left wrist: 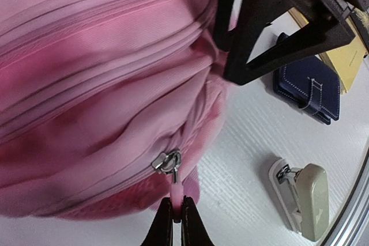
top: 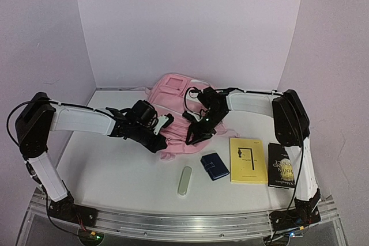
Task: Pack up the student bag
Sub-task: Zip the student bag at the center of the board.
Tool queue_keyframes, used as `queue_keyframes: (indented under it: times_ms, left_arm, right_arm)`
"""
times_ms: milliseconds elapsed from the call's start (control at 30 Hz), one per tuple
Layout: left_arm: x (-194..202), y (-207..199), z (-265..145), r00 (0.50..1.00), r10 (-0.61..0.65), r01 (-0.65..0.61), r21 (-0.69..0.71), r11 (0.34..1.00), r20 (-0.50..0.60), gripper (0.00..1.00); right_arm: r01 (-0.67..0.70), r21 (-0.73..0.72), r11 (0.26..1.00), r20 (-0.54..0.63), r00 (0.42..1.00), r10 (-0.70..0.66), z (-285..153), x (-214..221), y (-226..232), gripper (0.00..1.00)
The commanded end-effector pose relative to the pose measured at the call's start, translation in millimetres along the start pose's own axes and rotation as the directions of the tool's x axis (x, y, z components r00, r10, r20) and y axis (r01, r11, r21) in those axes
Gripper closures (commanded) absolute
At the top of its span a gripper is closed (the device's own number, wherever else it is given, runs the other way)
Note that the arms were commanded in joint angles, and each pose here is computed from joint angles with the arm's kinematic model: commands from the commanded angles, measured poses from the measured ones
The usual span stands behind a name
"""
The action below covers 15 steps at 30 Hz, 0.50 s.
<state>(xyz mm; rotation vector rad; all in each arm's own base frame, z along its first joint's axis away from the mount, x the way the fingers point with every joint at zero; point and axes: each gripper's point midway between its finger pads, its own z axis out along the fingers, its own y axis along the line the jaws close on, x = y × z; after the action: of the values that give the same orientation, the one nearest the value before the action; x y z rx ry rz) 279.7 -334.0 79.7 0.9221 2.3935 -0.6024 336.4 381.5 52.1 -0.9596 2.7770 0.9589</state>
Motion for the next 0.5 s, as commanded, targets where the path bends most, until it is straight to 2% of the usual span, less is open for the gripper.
queue_keyframes:
  times_ms: [0,200,333,467]
  left_arm:
    - [-35,-44,12,0.996,0.067,-0.074,0.103,0.992,0.064,1.00]
    - [-59,-69,23,0.992,0.031,-0.052,0.168,0.984,0.126,1.00]
    - [-66,-71,24,0.988,-0.008,-0.018,0.171,0.985,0.154,1.00]
    - [-66,-71,14,0.984,-0.025,-0.006,0.174,0.985,0.178,0.84]
  right_arm:
    - [0.072,-0.046,0.996,0.088,0.994,-0.068,1,-29,21,0.60]
    - [0.080,-0.046,0.996,0.104,0.992,-0.075,-4,-35,25,0.60]
    - [0.097,-0.030,0.995,0.124,0.988,-0.093,-14,-38,28,0.60]
    - [0.121,0.013,0.993,0.154,0.981,-0.122,-37,-36,28,0.53]
